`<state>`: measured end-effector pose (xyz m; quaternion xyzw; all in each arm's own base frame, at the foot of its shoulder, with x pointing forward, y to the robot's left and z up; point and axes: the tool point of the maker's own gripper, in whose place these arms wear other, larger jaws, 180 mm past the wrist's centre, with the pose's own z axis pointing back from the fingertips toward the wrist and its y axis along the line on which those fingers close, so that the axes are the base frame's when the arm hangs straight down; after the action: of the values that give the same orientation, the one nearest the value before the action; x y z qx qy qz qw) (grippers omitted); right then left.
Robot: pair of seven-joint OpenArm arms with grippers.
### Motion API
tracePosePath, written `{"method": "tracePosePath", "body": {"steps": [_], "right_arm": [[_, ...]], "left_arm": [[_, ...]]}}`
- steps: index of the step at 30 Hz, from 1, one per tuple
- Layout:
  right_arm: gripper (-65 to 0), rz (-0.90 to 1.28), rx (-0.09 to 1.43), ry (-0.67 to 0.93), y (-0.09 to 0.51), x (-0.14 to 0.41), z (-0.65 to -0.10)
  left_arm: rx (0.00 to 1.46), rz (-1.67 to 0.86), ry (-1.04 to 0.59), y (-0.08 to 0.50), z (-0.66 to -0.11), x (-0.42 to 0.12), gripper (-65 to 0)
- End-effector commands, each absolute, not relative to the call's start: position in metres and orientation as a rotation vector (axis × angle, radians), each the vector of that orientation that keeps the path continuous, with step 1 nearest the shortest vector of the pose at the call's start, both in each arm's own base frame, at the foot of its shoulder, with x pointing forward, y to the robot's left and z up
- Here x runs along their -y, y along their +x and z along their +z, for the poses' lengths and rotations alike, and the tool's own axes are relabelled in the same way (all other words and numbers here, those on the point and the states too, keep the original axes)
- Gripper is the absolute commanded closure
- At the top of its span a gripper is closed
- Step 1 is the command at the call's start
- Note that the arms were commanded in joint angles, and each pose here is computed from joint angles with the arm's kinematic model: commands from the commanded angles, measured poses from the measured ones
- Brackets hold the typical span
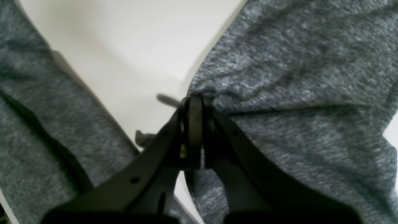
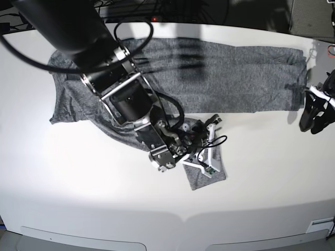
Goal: Fold the T-shirt properly
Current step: 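Drag the sleeve with the right gripper up across the folded body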
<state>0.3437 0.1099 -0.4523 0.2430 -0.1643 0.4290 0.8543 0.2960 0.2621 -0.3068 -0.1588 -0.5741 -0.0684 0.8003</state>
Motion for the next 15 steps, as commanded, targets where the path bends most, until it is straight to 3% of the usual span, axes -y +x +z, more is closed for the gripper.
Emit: {"method": "tracePosePath", "body": {"steps": [1, 10, 15], "right_arm": [[0.0, 0.946, 0.267, 0.474, 0.328, -0.102, -0.464], [0.0, 0.969, 0.238, 0.511, 0.294, -0.114, -0.471], [0.0, 0.97, 0.299, 0.535, 0.302, -0.123, -0.46]], "left_arm": [[1.287, -0.157, -0.338, 0.302, -0.289, -0.267, -23.7], [1.287, -0.157, -0.338, 0.302, -0.289, -0.267, -23.7], [1.287, -0.157, -0.338, 0.302, -0.289, -0.267, -23.7]]}}
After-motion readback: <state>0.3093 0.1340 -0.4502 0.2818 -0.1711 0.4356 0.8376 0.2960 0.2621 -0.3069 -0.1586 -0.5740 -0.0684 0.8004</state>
